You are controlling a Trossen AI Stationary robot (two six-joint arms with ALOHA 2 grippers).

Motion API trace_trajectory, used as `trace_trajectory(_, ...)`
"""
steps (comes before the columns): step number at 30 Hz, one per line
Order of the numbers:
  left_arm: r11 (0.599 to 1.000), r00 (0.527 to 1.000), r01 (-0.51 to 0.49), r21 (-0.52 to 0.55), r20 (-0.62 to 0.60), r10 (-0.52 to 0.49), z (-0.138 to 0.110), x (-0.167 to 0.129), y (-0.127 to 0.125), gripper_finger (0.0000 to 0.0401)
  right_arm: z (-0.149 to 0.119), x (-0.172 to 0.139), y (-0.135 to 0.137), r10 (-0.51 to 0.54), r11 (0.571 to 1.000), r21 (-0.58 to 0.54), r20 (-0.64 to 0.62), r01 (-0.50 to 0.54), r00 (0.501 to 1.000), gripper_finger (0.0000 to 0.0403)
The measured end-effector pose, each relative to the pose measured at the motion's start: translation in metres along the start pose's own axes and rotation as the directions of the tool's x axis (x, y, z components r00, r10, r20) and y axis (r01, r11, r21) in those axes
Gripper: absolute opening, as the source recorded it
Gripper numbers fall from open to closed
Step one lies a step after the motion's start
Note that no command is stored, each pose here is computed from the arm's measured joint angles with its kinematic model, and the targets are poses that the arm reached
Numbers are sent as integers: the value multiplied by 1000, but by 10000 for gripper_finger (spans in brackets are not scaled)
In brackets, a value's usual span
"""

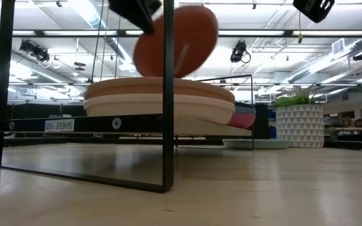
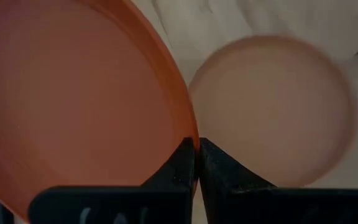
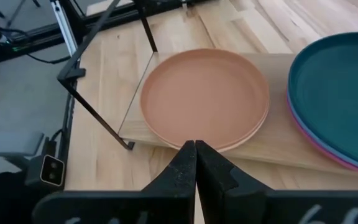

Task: Place and stack plates onto a shelf
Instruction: Stack the orange plate on top of the dark blue plate on the shelf

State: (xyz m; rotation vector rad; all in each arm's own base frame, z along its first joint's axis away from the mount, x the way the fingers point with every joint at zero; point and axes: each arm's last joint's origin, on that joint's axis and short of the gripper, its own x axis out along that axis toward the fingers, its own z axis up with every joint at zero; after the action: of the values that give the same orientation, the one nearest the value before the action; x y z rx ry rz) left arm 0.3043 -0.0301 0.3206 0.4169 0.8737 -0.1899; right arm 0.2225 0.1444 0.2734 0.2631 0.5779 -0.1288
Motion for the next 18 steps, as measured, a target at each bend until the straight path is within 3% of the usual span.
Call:
trace_trajectory(8, 969, 994, 42, 244, -111, -15, -3, 48, 1, 16, 2, -5, -3, 1, 1000, -10, 2, -1, 1000, 11)
trace_trajectory(14, 915, 980, -3, 405, -180, 82, -5, 75, 2, 16, 2, -5, -3, -1, 1000, -7, -1, 1, 1000, 11)
trace_trajectory(18, 892, 973, 24, 451, -215, 83, -9, 87, 5, 16, 2, -5, -3, -1, 1000, -12, -1, 1, 1000, 11)
